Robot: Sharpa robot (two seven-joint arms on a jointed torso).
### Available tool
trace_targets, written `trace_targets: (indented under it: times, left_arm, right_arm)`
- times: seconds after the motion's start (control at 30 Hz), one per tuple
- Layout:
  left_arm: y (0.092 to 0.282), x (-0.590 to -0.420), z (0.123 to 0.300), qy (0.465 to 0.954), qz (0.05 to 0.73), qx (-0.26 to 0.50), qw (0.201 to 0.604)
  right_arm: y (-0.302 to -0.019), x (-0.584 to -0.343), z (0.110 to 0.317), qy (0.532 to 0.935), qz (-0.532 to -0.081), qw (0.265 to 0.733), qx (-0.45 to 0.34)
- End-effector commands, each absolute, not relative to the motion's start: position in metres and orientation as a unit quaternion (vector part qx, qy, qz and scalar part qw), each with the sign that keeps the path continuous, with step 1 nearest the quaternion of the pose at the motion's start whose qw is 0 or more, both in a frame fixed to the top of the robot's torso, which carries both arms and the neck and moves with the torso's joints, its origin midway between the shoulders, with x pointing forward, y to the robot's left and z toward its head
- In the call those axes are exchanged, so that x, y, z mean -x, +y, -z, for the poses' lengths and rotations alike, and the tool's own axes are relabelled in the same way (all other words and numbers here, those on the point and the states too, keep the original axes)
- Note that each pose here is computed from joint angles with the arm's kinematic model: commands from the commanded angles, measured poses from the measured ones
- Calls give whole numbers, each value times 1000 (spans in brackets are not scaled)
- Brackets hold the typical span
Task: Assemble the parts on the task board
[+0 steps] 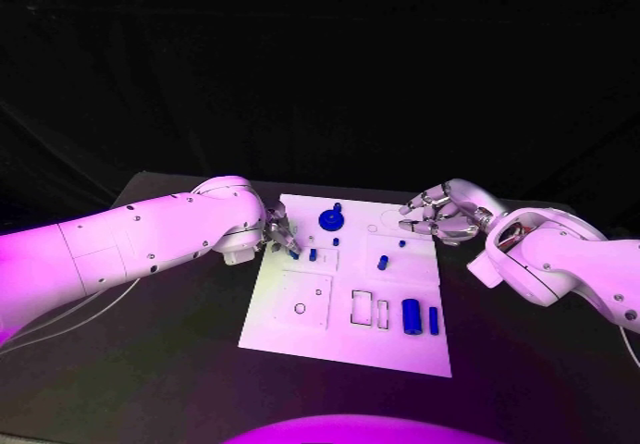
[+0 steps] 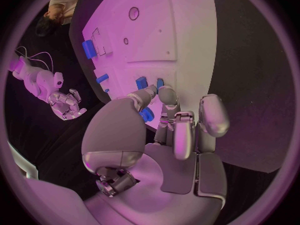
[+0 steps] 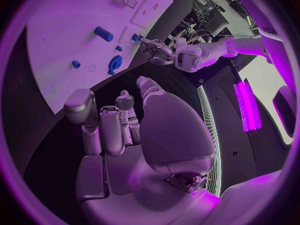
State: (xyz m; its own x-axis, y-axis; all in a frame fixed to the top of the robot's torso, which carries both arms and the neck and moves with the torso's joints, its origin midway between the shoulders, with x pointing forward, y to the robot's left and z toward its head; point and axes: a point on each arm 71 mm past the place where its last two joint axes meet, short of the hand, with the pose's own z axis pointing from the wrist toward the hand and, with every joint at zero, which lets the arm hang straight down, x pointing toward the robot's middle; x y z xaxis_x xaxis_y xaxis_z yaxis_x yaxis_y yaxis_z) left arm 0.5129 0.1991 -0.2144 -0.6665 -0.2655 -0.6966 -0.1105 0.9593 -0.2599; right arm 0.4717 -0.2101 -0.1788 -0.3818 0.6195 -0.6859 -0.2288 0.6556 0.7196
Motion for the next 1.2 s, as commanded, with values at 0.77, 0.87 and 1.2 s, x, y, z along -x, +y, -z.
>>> trace_targets:
  times: [0.77,0.87,1.2]
  left_arm:
    - [199,-512,217,918,86,88,377]
    - [198,-512,217,918,86,88,377]
    - [197,-513,217,916,86,92,380]
  right_arm:
    - [-209,-471,180,735,-396,536,-127]
    - [-209,-471,181,735,-396,536,-127]
    - [-209,-471,181,735,-396,536,-127]
